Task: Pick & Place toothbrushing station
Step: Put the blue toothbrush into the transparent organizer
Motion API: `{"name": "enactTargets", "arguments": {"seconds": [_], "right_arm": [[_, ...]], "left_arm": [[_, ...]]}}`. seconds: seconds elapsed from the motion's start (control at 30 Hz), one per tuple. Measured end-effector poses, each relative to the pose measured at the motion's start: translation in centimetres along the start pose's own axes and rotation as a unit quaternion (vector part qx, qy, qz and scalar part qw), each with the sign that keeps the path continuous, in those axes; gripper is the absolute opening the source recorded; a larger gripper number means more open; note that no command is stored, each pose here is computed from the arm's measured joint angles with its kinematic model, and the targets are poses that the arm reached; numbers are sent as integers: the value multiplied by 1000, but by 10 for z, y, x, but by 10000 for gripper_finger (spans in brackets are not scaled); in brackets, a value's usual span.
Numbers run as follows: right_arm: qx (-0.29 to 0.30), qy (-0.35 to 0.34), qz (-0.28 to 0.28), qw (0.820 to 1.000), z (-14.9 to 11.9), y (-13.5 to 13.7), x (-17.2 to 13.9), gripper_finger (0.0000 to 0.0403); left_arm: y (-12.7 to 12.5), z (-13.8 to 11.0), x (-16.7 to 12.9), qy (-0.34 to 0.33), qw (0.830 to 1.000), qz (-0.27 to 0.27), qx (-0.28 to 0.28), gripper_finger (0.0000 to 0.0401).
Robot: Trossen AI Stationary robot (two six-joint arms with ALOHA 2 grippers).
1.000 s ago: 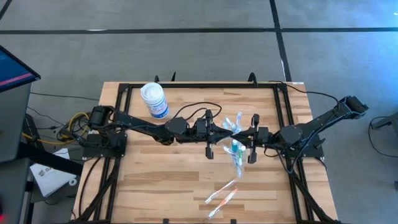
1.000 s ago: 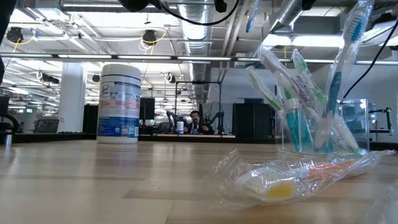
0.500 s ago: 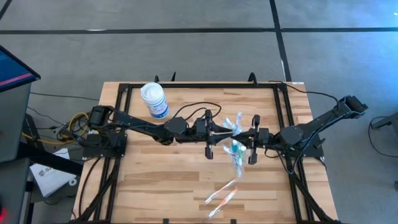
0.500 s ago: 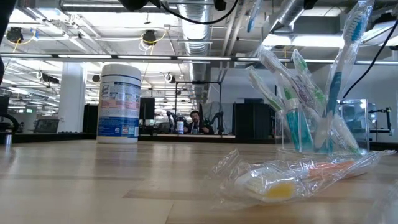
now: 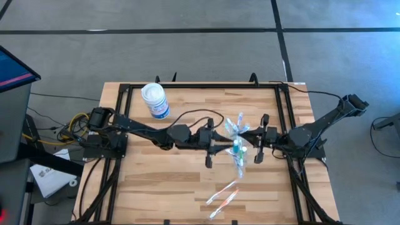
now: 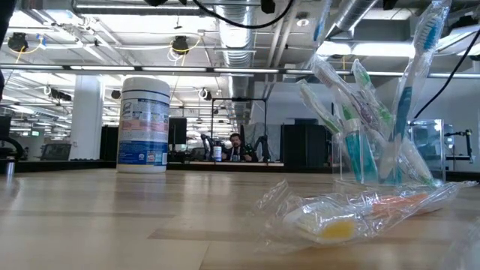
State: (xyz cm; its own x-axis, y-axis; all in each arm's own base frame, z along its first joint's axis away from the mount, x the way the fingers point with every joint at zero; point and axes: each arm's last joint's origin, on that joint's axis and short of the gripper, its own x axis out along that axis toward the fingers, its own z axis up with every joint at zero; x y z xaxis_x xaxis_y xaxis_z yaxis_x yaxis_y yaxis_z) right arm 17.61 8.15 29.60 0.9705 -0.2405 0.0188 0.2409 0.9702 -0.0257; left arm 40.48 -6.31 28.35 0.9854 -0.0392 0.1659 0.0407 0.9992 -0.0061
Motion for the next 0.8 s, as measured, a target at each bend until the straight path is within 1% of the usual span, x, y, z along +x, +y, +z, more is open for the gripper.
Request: {"name": "enactTargets", "arguments": {"seconds": [0.27,0.53,0.67,0.8], "right_arm": [[9,27,-37,999,-2,-6,-13,0],[25,21,-64,997,4,-18,-25,0],[34,36,-84,995,1,-25,-30,0],[41,50,-89,994,-2,-29,-34,0]], "left_arm": [[-21,-8,-3,44,999,-26,5,59],[-37,-19,-8,101,994,-47,11,54],[-48,-22,-11,118,991,-61,14,53],[-59,-24,-14,129,989,-75,15,53]]}}
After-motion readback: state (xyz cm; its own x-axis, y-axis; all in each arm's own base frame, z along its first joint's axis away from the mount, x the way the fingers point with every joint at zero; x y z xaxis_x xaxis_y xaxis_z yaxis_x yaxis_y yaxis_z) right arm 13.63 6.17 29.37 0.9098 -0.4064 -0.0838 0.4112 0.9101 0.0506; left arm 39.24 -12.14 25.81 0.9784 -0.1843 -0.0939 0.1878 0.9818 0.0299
